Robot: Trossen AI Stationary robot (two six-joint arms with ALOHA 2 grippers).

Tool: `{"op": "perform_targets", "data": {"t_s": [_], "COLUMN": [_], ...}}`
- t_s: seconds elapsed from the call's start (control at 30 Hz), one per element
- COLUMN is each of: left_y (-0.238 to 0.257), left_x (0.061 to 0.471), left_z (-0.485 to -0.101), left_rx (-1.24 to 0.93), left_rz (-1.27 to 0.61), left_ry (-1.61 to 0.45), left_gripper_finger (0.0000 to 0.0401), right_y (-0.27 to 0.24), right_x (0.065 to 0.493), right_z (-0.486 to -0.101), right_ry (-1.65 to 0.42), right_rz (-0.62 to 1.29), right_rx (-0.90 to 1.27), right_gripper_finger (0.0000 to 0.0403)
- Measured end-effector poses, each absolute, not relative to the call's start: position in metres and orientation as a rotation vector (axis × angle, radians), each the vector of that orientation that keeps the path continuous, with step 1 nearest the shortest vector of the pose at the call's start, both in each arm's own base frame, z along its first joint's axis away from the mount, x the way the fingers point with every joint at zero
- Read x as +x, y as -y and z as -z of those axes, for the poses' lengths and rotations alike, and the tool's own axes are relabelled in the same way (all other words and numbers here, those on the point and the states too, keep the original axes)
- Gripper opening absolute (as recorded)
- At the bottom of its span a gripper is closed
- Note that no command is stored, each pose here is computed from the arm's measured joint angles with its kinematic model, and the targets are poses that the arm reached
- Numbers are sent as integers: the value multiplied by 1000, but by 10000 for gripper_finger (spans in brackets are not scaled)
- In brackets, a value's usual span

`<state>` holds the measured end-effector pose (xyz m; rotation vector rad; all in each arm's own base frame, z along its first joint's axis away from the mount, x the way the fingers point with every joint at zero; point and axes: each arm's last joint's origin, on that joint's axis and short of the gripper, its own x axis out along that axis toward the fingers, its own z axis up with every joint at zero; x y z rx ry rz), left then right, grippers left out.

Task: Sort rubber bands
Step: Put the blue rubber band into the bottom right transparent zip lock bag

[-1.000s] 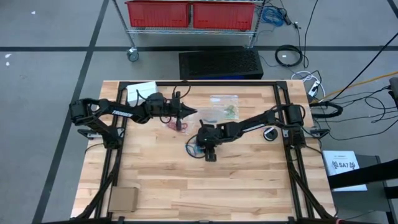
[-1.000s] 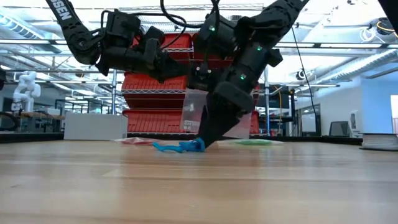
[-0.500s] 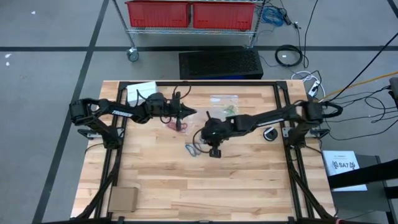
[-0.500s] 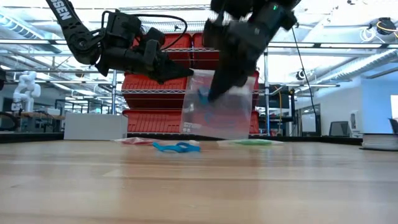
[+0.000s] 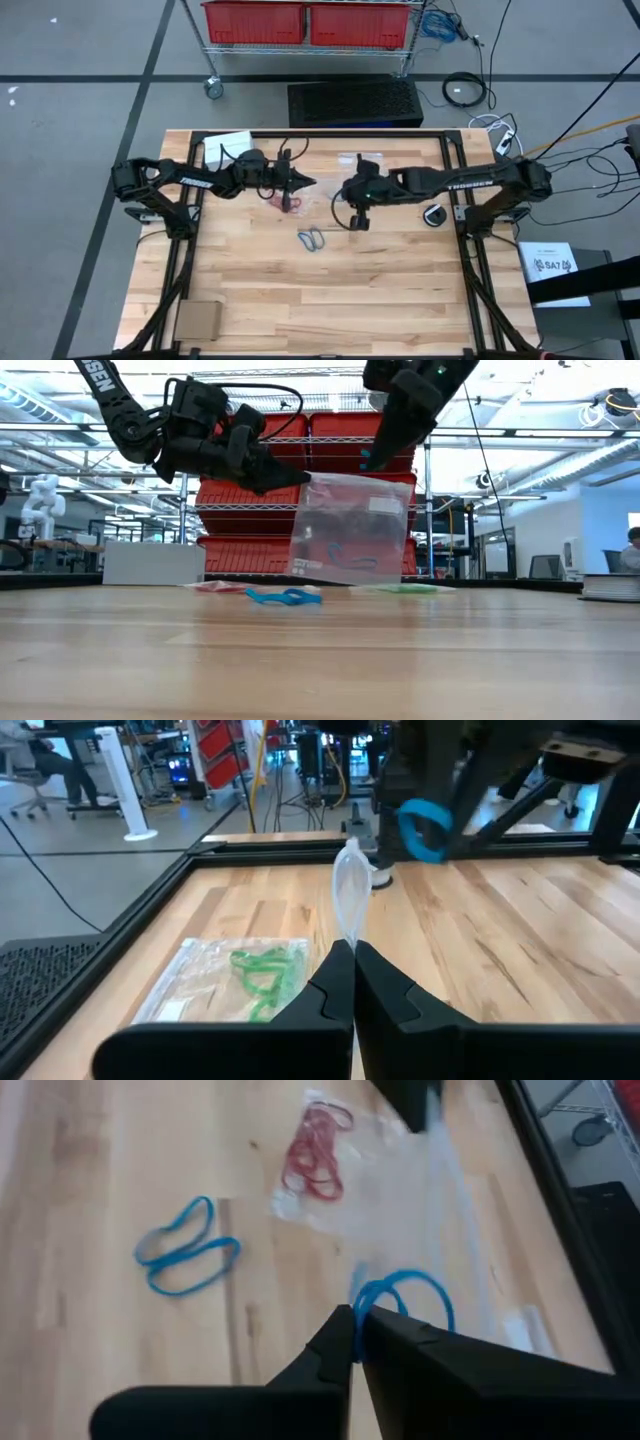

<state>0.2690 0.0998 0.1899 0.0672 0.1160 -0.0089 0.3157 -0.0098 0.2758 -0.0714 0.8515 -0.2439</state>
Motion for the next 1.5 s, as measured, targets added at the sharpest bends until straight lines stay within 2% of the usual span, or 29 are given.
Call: {"op": "perform_targets", "data": {"t_s": [0.3, 0.77, 1.1, 1.33, 1.5], "left_y": [-95, -89, -86, -75, -69], "left_x": [270, 273, 274, 276, 279], "left_z": [-185, -187, -185, -186, -189], "left_rx": [130, 155, 185, 221, 229], "left_rz": [36, 60, 102, 211, 259], "left_ry": [-160, -158, -175, -149, -124], "left_gripper_finger": [0, 0, 0, 0, 0], "right_y": [27, 31, 27, 32, 32], "right_x": [314, 313, 320, 319, 323], "right_z": [-275, -273, -297, -300, -295], "right_ry": [-871, -886, -785, -767, -780], "right_rz": [263, 221, -29, -252, -336], "right_rx": [-110, -10, 205, 342, 411], "right_gripper_finger": [5, 4, 4, 4, 4]}}
